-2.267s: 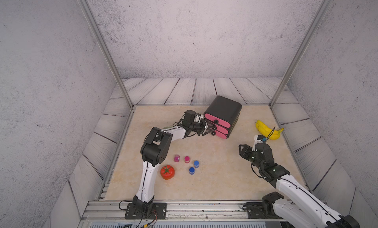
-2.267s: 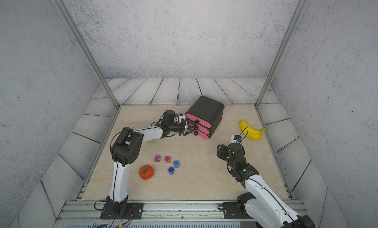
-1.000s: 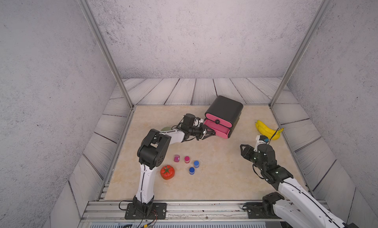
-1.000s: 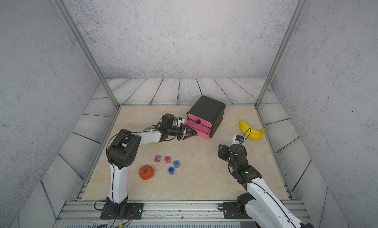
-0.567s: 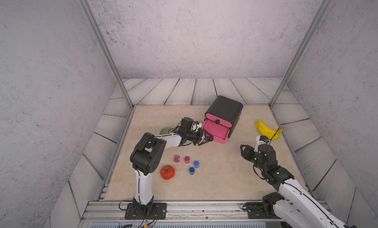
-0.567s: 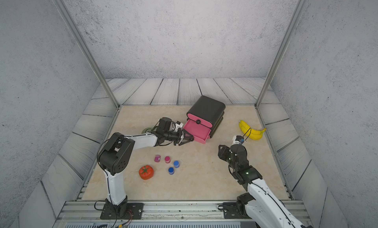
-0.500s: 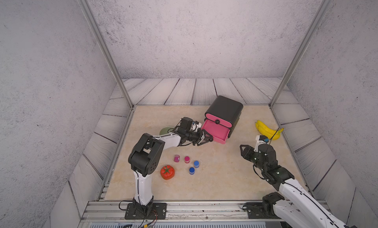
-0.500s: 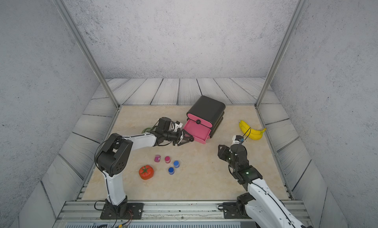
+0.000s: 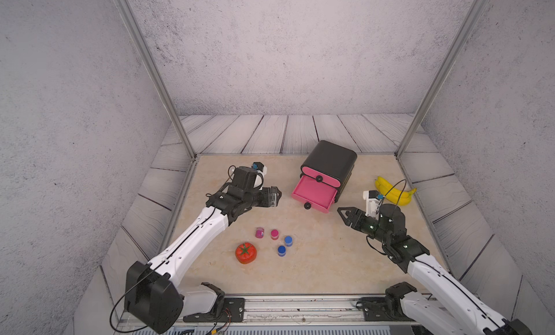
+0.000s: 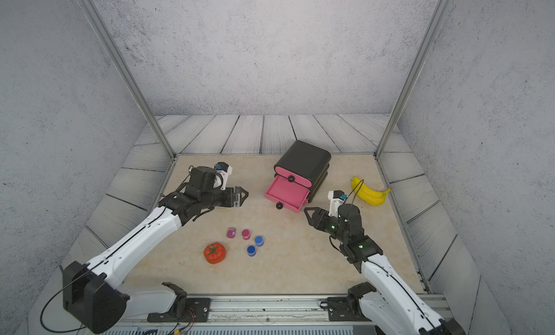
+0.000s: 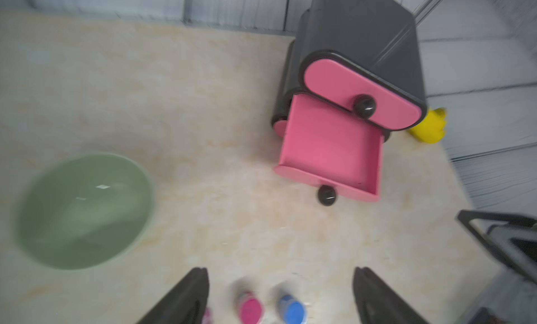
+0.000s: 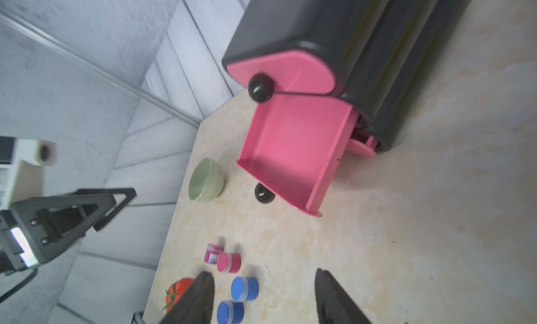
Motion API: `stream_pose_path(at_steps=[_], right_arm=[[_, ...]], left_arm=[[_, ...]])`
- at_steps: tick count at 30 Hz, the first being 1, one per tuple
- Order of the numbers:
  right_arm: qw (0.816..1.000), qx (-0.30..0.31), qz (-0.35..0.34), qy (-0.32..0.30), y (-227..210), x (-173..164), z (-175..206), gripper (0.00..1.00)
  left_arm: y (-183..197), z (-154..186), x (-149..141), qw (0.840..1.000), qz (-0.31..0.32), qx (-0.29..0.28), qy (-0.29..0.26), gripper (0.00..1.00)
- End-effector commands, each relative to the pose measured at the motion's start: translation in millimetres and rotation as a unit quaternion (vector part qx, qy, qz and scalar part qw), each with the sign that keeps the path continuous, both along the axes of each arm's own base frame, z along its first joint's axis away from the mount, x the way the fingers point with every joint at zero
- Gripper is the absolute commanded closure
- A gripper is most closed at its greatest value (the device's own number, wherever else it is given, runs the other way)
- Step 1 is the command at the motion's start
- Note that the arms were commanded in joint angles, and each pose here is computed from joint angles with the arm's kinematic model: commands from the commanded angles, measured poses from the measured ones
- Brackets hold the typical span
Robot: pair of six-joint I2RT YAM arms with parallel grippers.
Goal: Put the paint cans in the drawer according to color
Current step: Pick up the paint can at the center of the board.
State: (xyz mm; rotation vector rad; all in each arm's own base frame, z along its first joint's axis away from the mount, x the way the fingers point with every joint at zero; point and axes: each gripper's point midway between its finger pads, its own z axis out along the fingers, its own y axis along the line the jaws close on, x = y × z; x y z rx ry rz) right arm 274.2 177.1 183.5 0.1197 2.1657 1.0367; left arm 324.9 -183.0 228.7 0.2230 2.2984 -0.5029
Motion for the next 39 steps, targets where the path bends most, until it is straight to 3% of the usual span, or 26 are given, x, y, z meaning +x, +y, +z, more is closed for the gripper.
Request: stream_pose_path(at_steps=[1, 7, 13, 16, 19, 25, 30, 39], right_arm=[[0.993, -0.033, 0.111, 0.016, 45.0, -18.0, -2.2, 0.41], [0.943, -0.214, 0.248, 0.059, 112.5, -49.5, -56.9, 0.41], [0.873, -0.362, 0.321, 0.066, 125.9, -56.5, -95.2, 0.40], [0.842, -0.395, 0.364, 0.054, 120.8, -60.8, -111.2, 0.39], [0.817, -0.379, 0.433, 0.024, 130.6, -73.1, -126.8, 0.39], [0.790, -0.379, 0.481, -0.022, 157.2, -69.0, -139.3, 0.36], [0.776, -0.411, 0.477, -0.036, 158.3, -57.1, -153.6, 0.35], [0.791, -0.380, 0.478, -0.046, 182.3, -49.9, -156.8, 0.41]], left_arm=[[65.2, -41.7, -13.2, 0.986, 0.091, 0.137, 0.011, 0.02], [74.1, -86.3, -34.3, 0.987, 0.126, 0.081, 0.063, 0.01], [84.2, -75.5, -33.1, 0.984, 0.140, 0.100, 0.051, 0.02], [90.7, -71.6, -33.1, 0.981, 0.149, 0.116, 0.046, 0.01], [95.1, -72.2, -31.6, 0.979, 0.160, 0.123, 0.042, 0.02], [94.9, -84.8, -31.5, 0.977, 0.175, 0.109, 0.059, 0.02], [98.0, -83.8, -31.0, 0.976, 0.175, 0.119, 0.058, 0.02], [103.5, -82.6, -29.3, 0.972, 0.185, 0.130, 0.058, 0.02]])
